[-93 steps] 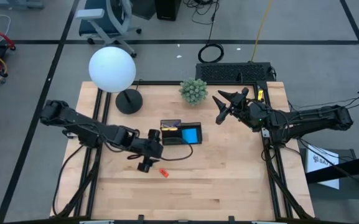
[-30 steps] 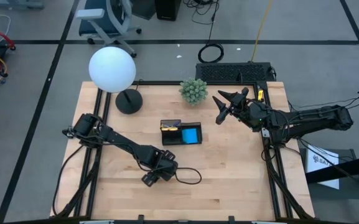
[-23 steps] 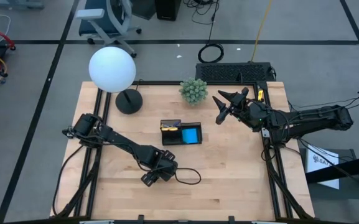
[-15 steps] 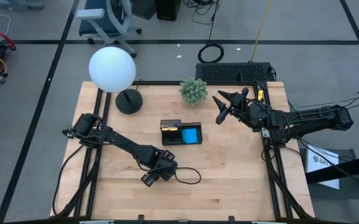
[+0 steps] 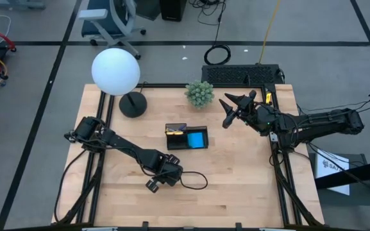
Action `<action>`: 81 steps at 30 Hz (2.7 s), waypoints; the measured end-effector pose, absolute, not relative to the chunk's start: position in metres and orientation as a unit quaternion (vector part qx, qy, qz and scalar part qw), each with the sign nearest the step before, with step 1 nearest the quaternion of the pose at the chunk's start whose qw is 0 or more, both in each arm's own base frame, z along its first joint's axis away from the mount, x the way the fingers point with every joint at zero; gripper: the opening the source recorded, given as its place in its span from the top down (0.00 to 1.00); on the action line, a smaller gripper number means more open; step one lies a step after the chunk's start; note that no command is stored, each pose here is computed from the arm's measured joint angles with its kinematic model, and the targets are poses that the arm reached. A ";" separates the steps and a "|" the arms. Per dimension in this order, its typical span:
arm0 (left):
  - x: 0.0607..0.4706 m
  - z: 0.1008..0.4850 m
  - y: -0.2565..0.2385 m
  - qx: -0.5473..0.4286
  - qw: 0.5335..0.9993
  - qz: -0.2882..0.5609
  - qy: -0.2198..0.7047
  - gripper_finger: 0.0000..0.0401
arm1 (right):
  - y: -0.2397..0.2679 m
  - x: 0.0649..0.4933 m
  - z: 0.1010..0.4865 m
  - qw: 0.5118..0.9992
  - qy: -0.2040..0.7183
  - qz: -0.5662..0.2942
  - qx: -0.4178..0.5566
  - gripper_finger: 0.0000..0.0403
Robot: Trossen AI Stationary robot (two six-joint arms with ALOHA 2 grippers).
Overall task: Pick and place office supplies into organizer
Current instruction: Put the orange eraser into the desk organizer
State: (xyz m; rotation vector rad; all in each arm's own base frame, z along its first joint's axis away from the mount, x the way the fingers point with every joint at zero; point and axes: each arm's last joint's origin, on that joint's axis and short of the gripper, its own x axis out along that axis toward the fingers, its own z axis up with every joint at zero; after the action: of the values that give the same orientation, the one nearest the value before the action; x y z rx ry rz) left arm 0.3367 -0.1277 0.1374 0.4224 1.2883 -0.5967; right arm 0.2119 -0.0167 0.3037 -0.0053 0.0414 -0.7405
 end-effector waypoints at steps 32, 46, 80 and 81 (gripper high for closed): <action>0.337 0.137 -0.129 0.166 0.745 -0.260 0.591 0.66 | -0.017 0.212 0.304 0.932 0.020 -0.362 -0.003 0.62; 0.334 0.121 -0.131 0.158 0.716 -0.250 0.633 0.73 | -0.017 0.212 0.304 0.932 0.020 -0.362 -0.003 0.62; 0.342 0.135 -0.136 0.156 0.698 -0.247 0.654 0.73 | -0.017 0.212 0.304 0.932 0.020 -0.362 -0.003 0.62; 0.342 0.135 -0.136 0.156 0.698 -0.247 0.654 0.73 | -0.017 0.212 0.304 0.932 0.020 -0.362 -0.003 0.62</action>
State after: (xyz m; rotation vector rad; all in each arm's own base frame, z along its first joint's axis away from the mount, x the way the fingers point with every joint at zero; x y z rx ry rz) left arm 0.3417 -0.1358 0.1352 0.3480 1.4570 -0.5515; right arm 0.2119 -0.0167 0.3037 -0.0052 0.0411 -0.7402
